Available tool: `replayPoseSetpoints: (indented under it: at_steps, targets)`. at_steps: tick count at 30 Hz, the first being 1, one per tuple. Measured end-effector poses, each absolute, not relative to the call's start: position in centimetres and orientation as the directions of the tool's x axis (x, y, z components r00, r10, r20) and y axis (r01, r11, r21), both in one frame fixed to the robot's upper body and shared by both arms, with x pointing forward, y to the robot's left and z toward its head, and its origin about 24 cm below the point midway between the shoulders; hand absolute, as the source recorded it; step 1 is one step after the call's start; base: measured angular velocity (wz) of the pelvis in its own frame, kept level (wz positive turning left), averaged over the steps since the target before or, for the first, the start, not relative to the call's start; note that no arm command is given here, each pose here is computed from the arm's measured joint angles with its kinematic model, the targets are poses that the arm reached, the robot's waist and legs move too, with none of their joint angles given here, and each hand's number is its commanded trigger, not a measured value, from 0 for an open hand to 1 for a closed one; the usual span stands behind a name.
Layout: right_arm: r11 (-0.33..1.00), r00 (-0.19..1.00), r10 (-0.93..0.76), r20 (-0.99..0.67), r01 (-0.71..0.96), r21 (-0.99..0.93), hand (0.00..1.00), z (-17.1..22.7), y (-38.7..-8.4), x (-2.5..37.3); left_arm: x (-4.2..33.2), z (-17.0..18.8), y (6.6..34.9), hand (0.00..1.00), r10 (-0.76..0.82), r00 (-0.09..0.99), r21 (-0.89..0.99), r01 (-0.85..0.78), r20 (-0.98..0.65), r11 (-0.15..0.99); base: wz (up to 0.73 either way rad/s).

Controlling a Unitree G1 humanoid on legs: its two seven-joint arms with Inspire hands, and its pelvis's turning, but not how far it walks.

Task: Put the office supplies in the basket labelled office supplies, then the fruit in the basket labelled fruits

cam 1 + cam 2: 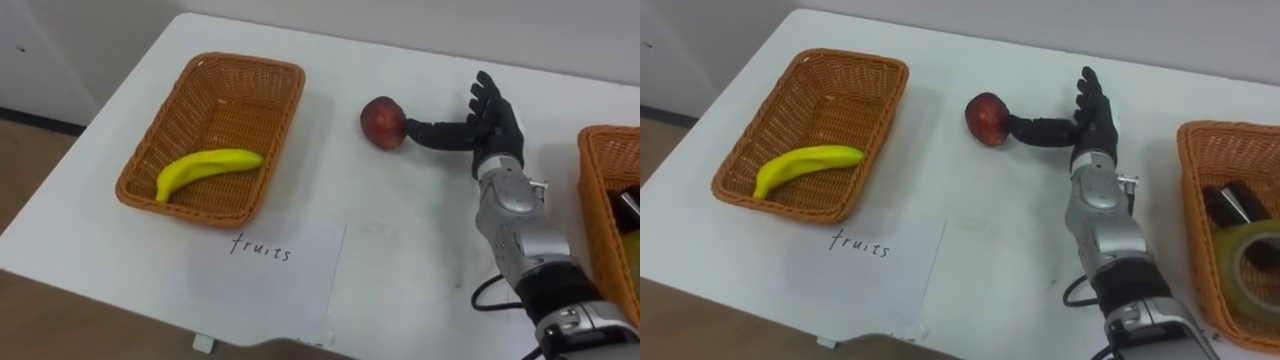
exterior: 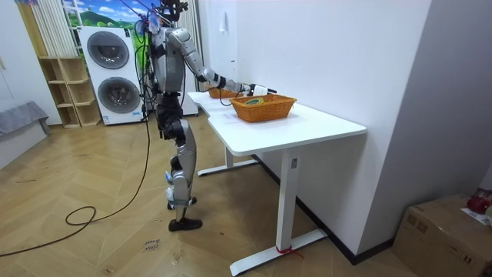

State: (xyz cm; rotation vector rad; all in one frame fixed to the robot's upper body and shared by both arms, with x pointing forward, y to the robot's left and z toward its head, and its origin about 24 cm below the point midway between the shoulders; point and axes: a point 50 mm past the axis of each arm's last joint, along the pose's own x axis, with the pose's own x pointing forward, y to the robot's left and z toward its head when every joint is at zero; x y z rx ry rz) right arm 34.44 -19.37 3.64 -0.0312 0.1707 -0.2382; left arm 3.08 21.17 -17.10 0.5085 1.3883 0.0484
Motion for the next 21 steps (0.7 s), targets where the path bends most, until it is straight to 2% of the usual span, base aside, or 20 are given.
replayPoseSetpoints:
  at_steps: [10,21]
  targets:
    - [0.962,0.967,-0.221,-0.125,0.195,-0.19,0.0,4.0,-18.8,34.8,3.8,-17.1,21.3,0.0,0.321,0.217,0.371,0.257,-0.922,0.892,0.01]
    - [0.966,0.979,-0.18,-0.098,0.157,-0.206,0.0,4.7,-17.9,35.1,4.3,-17.0,21.5,0.0,0.319,0.251,0.38,0.253,-0.914,0.89,0.0]
